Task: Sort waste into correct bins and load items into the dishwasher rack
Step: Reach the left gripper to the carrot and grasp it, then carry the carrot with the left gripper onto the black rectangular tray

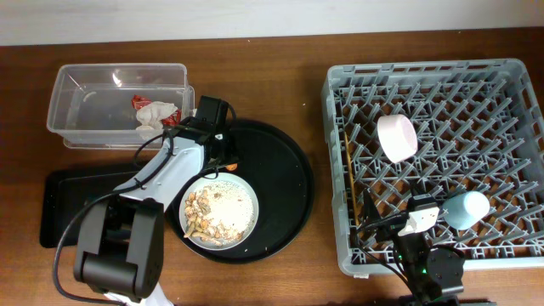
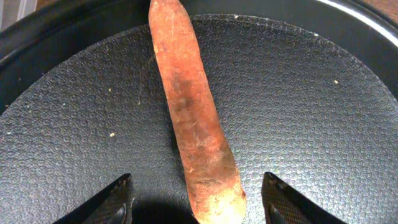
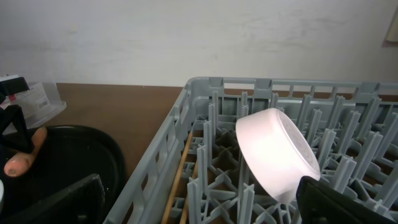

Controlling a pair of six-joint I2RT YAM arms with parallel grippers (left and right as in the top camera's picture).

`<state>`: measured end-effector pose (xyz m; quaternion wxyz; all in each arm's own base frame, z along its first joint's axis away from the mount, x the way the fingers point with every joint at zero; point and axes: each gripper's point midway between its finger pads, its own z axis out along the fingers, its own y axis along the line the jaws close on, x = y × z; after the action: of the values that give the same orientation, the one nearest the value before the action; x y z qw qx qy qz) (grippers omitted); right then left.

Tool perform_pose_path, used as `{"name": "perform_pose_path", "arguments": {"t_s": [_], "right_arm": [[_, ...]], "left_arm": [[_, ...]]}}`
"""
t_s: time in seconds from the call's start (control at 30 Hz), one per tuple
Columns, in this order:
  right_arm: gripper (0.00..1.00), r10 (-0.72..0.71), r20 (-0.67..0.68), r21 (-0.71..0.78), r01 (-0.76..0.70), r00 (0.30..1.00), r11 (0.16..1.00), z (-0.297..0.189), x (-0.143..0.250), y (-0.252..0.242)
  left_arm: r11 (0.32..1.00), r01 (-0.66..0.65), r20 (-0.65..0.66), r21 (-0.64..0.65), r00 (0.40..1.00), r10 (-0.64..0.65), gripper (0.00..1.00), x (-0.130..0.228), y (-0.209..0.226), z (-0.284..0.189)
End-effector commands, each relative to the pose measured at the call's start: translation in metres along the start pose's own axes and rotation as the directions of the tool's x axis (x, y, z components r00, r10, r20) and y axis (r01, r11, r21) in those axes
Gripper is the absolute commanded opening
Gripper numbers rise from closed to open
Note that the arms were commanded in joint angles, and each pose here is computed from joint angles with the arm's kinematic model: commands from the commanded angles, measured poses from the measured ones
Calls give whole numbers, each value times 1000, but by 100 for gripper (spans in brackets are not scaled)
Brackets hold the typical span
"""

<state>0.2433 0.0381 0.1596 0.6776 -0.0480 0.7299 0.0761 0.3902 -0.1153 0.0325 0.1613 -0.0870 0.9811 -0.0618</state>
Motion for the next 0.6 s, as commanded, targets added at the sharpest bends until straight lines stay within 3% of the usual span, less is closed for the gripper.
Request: {"name": "perform_pose_path", "arguments": {"t_s": [0.0,0.13,0.33,0.47,0.57], "right_arm": [[98,-7,-1,2,7,1000,1000,0,2,-1],[98,-7,-1,2,7,1000,1000,0,2,-1],[98,-7,-1,2,7,1000,1000,0,2,-1],[98,-7,-1,2,7,1000,1000,0,2,-1],[98,-7,-1,2,7,1000,1000,0,2,-1]], "left_arm": [[1000,-2,-40,-10,999,2,62,11,2,13],[1000,-1,-68,-10,998,1,57,17,3,31],[1000,3,-61,12,998,-3,35,11,-2,33],[1000,3,-60,12,998,-3,13,-1,-7,21],[999,-34,-39,17,999,35,9,-21,-14,-3]]}}
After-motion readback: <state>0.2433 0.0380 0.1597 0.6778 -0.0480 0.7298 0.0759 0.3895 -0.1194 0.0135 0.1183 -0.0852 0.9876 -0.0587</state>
